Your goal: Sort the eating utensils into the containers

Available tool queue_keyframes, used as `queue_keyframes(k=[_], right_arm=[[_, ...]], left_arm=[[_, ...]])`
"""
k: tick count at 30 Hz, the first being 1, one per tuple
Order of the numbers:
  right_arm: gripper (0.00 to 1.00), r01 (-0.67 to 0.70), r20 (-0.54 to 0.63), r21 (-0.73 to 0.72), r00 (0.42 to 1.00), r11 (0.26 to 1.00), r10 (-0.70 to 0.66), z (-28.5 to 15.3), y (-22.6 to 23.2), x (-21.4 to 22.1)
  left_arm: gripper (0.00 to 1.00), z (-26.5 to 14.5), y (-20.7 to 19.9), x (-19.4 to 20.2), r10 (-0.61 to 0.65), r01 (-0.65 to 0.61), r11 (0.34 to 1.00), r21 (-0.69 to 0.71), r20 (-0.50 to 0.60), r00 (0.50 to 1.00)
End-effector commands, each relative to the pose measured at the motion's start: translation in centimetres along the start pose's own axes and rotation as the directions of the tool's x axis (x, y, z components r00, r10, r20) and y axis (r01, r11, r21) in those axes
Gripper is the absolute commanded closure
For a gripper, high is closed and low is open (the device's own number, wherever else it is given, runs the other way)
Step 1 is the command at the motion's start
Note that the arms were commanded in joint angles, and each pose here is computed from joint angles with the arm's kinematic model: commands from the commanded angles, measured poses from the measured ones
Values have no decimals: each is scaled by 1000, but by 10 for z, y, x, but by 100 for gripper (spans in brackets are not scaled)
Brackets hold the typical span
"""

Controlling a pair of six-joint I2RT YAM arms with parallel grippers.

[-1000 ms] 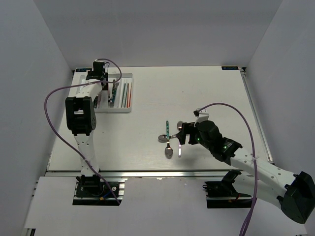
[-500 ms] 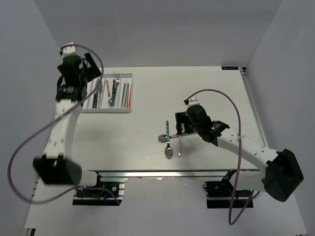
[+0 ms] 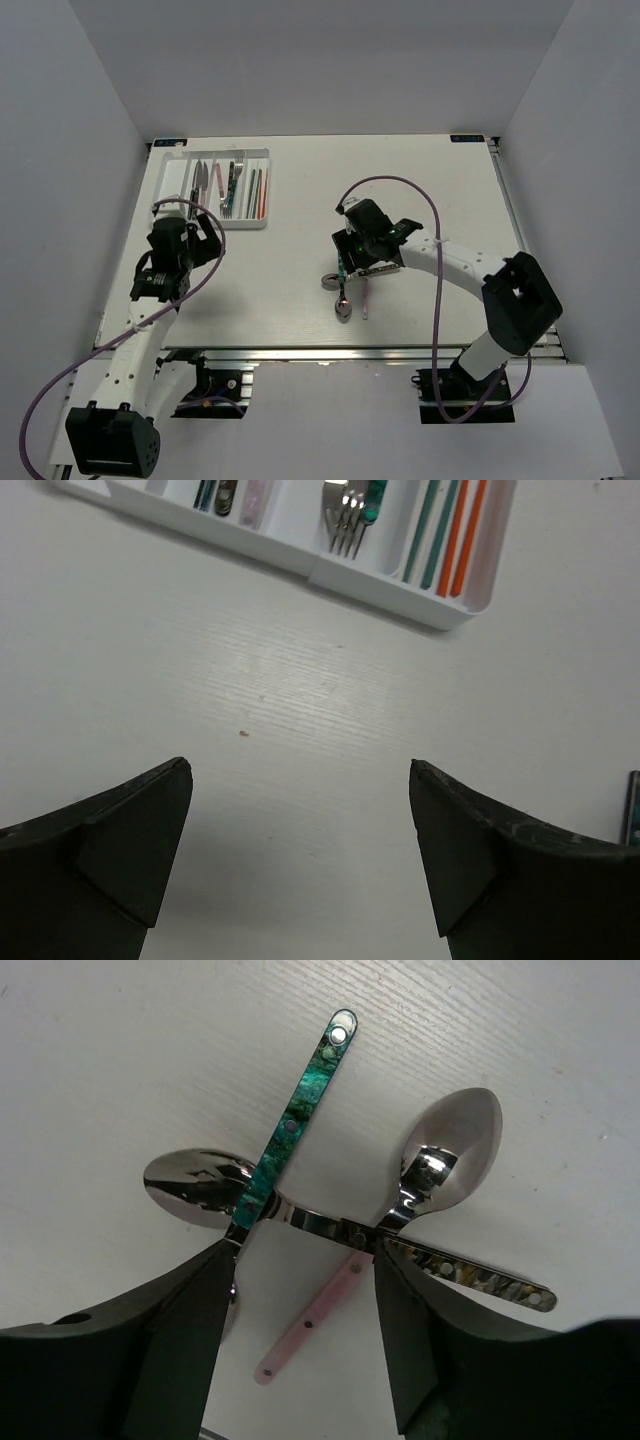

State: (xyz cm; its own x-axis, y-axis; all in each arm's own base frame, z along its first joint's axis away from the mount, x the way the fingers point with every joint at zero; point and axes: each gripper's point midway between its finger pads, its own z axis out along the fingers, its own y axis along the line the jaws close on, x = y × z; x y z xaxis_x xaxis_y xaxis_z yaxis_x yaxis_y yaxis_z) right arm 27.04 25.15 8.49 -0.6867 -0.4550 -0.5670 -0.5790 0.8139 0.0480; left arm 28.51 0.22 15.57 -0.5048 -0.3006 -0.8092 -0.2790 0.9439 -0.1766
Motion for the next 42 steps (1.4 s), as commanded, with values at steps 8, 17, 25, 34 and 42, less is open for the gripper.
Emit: queue_keyframes(k=[8, 17, 25, 34, 42], right_arm=[[49, -329, 90, 102, 943, 939, 320, 24, 17, -31], [54, -349, 32, 244, 935, 905, 353, 55, 6, -22], [64, -334, -22, 222, 937, 916, 348, 72, 13, -6], [79, -333, -45, 222, 936, 917, 350, 83, 15, -1], [98, -391, 118, 142, 919, 909, 377, 47, 19, -52]], left_arm=[[2, -16, -33, -27, -26, 13, 987, 157, 83, 996], [2, -18, -25, -29, -13, 2, 994, 105, 101, 995], [2, -17, -27, -28, -7, -3, 994, 113, 94, 996], [2, -15, -29, -25, -4, -6, 993, 118, 83, 997], [2, -31, -94, -22, -122, 105, 883, 458, 9, 992]])
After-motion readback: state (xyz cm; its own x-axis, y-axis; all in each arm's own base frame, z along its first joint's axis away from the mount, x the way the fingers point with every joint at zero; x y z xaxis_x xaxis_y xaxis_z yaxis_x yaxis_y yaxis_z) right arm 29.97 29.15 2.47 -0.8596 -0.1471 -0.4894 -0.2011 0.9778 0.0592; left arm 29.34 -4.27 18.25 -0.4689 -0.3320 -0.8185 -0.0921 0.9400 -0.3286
